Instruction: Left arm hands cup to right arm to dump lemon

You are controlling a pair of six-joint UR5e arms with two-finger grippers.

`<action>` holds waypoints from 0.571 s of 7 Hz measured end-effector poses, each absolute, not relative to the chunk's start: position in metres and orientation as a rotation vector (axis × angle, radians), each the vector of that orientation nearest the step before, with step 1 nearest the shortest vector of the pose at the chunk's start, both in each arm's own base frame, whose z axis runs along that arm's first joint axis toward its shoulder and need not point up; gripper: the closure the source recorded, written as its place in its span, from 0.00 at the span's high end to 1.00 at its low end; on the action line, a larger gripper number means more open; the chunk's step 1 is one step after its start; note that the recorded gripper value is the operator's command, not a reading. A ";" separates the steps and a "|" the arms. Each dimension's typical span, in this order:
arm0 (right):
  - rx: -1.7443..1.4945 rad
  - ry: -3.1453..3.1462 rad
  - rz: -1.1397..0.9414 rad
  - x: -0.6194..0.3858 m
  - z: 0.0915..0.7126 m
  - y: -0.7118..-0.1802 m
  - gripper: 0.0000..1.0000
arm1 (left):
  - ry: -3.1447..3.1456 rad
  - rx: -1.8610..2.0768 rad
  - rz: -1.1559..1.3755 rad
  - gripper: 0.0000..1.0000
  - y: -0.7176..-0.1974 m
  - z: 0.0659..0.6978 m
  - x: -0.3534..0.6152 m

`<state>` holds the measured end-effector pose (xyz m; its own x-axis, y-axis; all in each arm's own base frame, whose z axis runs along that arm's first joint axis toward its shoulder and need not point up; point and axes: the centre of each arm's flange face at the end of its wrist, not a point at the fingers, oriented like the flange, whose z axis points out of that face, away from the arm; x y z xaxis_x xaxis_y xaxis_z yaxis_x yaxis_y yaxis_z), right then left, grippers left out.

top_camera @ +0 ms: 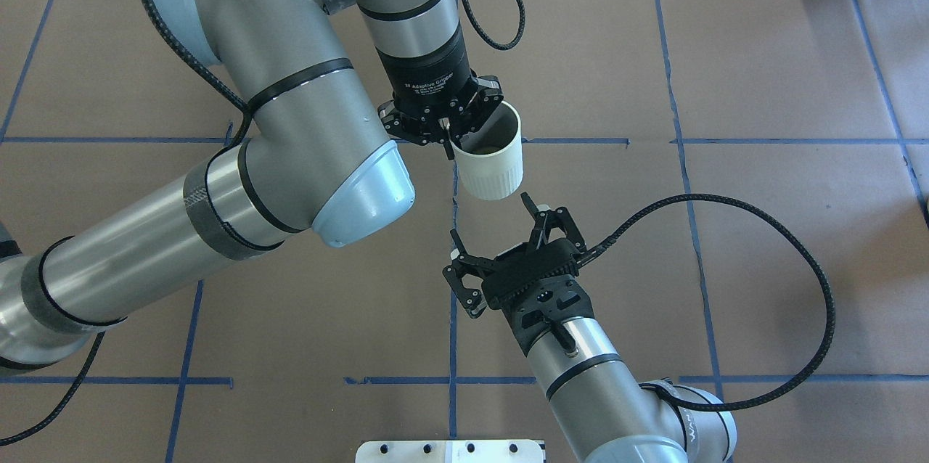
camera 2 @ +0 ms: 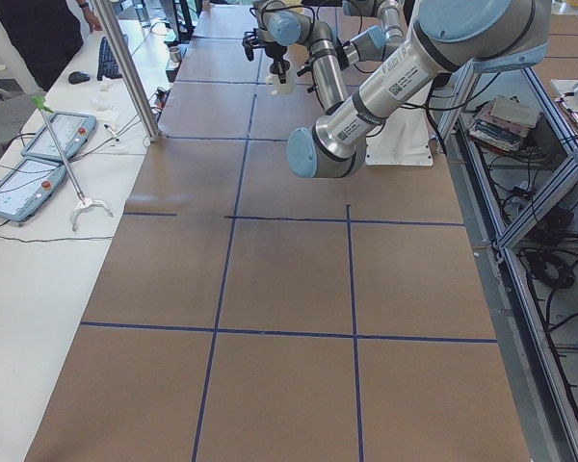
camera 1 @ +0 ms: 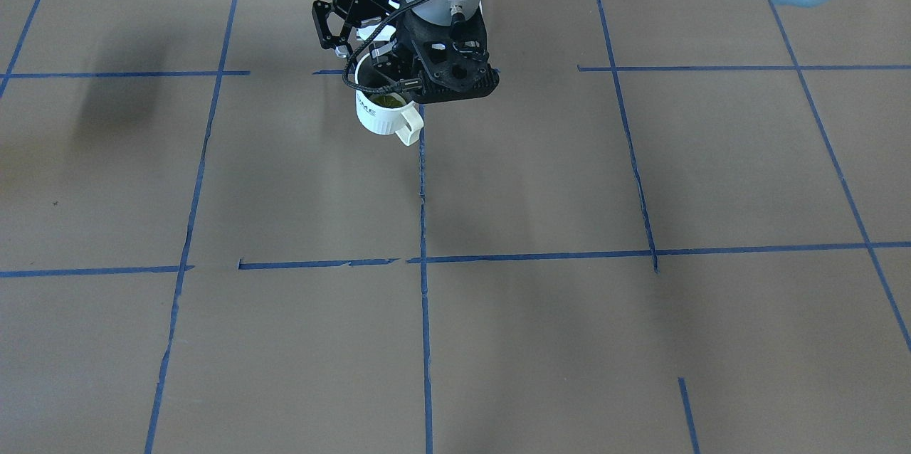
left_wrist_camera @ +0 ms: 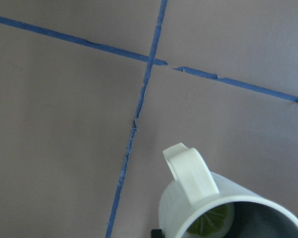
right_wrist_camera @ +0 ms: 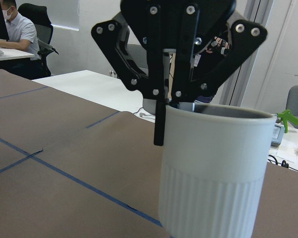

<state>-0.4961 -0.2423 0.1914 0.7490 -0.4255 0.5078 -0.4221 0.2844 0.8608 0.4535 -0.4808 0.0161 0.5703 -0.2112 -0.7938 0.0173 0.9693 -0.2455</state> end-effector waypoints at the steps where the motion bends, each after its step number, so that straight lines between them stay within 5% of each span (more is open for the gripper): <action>1: 1.326 -0.785 -0.004 -0.496 0.191 -0.242 0.99 | 0.953 -0.223 -0.130 0.00 -0.476 0.018 0.452; 4: 1.336 -0.817 0.031 -0.491 0.188 -0.245 0.99 | 0.954 -0.232 -0.096 0.00 -0.448 0.037 0.451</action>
